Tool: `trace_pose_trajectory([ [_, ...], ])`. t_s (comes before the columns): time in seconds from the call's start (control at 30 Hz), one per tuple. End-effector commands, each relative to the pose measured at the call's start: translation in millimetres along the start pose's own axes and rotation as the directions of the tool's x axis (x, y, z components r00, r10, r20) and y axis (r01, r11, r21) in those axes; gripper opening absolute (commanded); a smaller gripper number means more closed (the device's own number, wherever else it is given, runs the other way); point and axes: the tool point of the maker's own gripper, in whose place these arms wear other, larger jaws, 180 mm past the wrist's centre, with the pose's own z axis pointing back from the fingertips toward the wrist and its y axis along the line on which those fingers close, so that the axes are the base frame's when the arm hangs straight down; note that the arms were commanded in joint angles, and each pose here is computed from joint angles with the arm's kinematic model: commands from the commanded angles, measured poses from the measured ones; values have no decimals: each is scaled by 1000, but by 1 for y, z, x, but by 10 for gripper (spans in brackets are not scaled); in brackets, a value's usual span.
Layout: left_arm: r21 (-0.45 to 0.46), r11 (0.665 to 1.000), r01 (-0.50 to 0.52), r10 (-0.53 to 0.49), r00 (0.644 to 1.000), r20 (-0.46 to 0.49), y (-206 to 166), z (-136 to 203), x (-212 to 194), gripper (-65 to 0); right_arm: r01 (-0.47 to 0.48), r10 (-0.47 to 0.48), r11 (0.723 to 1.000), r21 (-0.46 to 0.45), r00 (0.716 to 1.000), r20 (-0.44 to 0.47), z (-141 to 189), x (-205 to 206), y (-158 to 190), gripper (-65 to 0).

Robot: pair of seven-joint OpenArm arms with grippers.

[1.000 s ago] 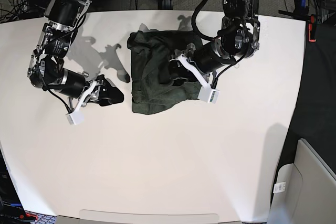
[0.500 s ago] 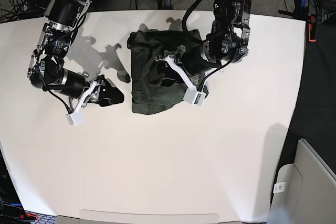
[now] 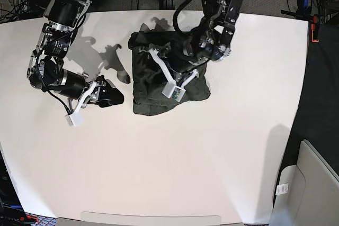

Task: Fold the T-shirt properly
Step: 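Press and tuck the bundle's edge with the left gripper, then grasp the bundle's edge with the left gripper and lift it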

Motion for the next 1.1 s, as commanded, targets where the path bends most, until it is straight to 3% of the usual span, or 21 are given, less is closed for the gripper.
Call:
trace_pose_trajectory([
  [0.0,-15,999,40,-40,998,53,-9,-2,14,-304,-35,34,999,15,998,57,4,21,6,-326],
  [0.23,30,985,172,-174,984,44,-17,-7,-1,-311,-36,35,999,14,998,57,5,21,5,-326],
  [0.5,101,954,282,-287,957,35,-10,-8,1,-480,-36,35,999,14,998,57,5,21,5,-326],
  [0.8,123,948,294,-304,950,76,-16,6,9,-632,-35,34,999,14,998,56,5,21,5,-326],
  [1.07,199,949,243,-276,948,158,-1,37,31,-634,-33,32,999,15,998,56,4,20,5,-326],
])
